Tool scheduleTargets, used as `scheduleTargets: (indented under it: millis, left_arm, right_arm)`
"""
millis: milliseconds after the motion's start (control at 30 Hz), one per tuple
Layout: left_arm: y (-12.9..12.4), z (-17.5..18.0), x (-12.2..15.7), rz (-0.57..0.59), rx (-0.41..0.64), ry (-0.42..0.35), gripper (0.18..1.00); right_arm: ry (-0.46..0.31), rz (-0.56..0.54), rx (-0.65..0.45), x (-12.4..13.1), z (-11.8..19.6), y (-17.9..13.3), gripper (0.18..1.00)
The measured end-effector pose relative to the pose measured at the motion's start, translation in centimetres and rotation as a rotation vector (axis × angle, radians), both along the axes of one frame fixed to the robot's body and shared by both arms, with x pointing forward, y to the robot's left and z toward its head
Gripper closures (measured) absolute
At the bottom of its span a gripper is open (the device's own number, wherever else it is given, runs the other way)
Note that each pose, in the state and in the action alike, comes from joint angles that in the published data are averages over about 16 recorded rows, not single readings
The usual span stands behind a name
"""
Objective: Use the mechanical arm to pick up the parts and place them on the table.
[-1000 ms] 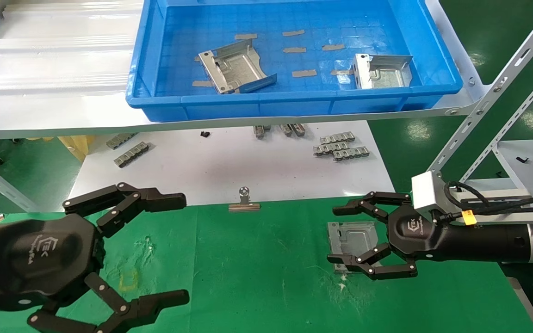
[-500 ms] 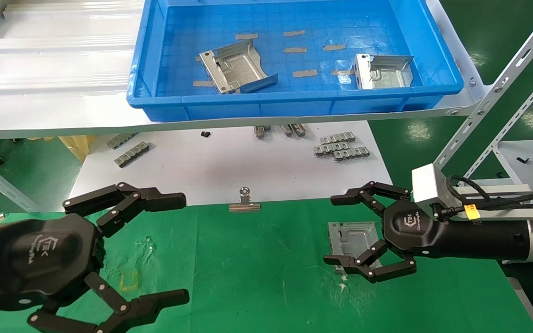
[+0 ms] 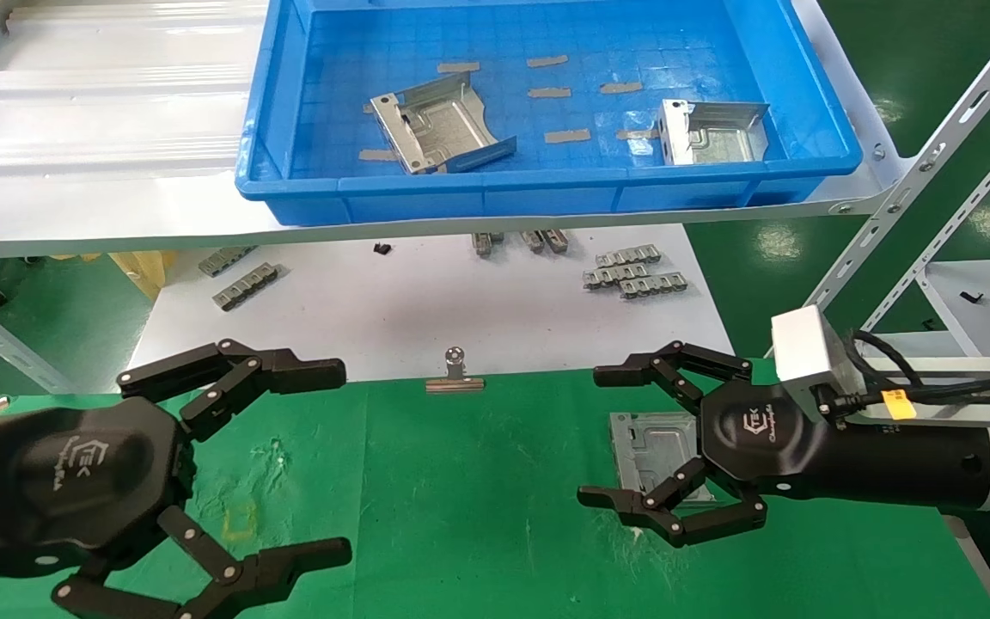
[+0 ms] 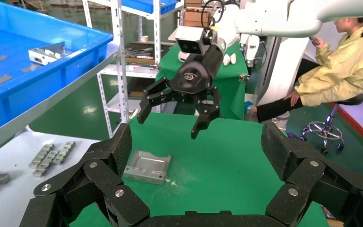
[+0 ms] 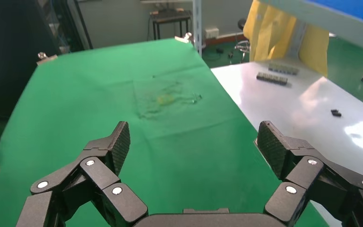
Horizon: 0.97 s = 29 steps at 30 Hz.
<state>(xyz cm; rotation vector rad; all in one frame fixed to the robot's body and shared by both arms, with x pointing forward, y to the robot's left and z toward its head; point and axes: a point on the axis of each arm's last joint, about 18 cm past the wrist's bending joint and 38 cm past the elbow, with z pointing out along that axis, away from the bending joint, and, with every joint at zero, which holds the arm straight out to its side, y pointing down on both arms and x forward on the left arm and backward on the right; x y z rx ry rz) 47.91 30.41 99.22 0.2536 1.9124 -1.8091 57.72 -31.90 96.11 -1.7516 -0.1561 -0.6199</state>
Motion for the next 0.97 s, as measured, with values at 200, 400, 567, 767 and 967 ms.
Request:
scheduleTargets:
  millis: [200,400,567,767,967]
  left_arm:
    - [0.0,0.0,0.0,0.0,0.0,0.0,0.184]
    - [0.0,0.0,0.0,0.0,0.0,0.0,0.184]
    - [0.0,0.0,0.0,0.0,0.0,0.0,0.184]
    - [0.0,0.0,0.0,0.0,0.0,0.0,0.184]
    - [0.0,0.0,0.0,0.0,0.0,0.0,0.184]
  right_arm:
    - [0.002,0.025,0.036,-1.2,0.4,0.5,0.178]
    - [0.001,0.048,0.067,-2.5,0.8,0.8,0.178]
    - [-0.001,0.065,0.088,-3.7,1.2,1.0,0.178]
    - [-0.005,0.081,0.107,-5.1,1.7,1.2,0.178]
    - [-0.008,0.089,0.115,-5.9,1.9,1.3,0.178]
